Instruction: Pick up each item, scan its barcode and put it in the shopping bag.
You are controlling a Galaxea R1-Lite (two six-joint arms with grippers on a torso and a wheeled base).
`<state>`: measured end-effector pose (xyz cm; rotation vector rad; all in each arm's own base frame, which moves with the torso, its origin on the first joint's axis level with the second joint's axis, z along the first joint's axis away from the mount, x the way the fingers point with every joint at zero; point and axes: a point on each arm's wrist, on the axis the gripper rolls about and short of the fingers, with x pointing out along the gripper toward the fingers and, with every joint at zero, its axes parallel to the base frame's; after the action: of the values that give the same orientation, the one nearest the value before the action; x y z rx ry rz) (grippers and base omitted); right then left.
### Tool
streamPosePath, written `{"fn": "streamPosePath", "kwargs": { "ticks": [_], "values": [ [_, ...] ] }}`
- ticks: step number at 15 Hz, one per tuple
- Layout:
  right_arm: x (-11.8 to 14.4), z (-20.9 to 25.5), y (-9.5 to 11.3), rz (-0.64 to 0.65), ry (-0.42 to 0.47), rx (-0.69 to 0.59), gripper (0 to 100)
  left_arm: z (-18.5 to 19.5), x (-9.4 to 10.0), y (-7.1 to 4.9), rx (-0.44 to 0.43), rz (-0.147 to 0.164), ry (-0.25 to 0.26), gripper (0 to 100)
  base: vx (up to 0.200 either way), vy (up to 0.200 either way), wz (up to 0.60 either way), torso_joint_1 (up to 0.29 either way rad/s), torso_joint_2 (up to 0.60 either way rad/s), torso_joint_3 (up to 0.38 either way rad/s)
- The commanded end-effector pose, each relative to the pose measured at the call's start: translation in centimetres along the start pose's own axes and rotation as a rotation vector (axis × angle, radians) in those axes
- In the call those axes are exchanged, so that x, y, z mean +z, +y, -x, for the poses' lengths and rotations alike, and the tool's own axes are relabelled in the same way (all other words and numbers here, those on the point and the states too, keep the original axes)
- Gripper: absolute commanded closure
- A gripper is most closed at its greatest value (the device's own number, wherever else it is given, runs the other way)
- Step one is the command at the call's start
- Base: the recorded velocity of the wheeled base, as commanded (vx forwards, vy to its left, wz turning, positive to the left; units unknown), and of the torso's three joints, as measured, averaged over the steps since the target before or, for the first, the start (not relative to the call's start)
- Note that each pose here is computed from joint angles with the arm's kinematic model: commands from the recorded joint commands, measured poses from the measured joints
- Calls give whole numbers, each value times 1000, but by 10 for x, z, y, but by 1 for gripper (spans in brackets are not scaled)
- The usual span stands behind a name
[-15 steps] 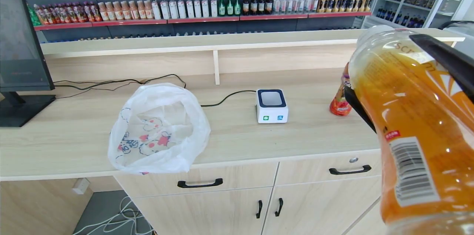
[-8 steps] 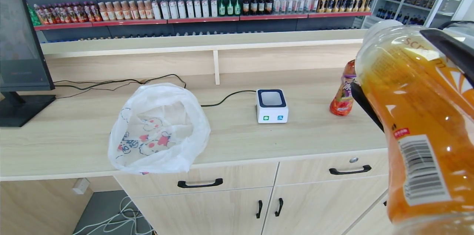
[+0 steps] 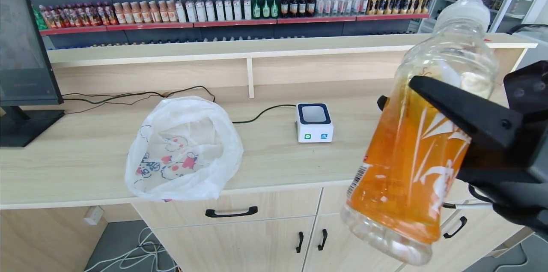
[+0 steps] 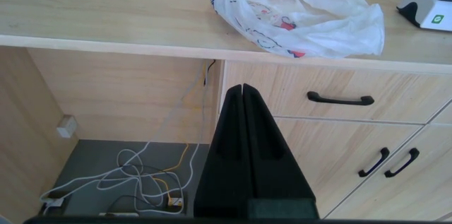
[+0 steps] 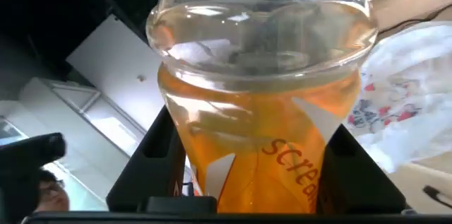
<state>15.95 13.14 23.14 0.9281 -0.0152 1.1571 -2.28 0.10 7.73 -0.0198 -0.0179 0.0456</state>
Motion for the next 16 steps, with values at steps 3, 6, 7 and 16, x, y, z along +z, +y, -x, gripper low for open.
{"fn": "streamPosePath", "kwargs": {
  "ticks": [3, 6, 7, 16],
  "values": [
    [17, 2, -95, 330, -10, -322, 100, 0, 0, 0, 0, 1, -1, 100, 0, 0, 0, 0, 0, 0],
    [34, 0, -143, 547, -45, -478, 100, 0, 0, 0, 0, 1, 1, 100, 0, 0, 0, 0, 0, 0],
    [33, -3, -144, 561, -45, -474, 100, 0, 0, 0, 0, 1, 1, 100, 0, 0, 0, 0, 0, 0],
    [60, -86, -111, 680, -74, -494, 100, 0, 0, 0, 0, 1, 1, 100, 0, 0, 0, 0, 0, 0]
  ]
}}
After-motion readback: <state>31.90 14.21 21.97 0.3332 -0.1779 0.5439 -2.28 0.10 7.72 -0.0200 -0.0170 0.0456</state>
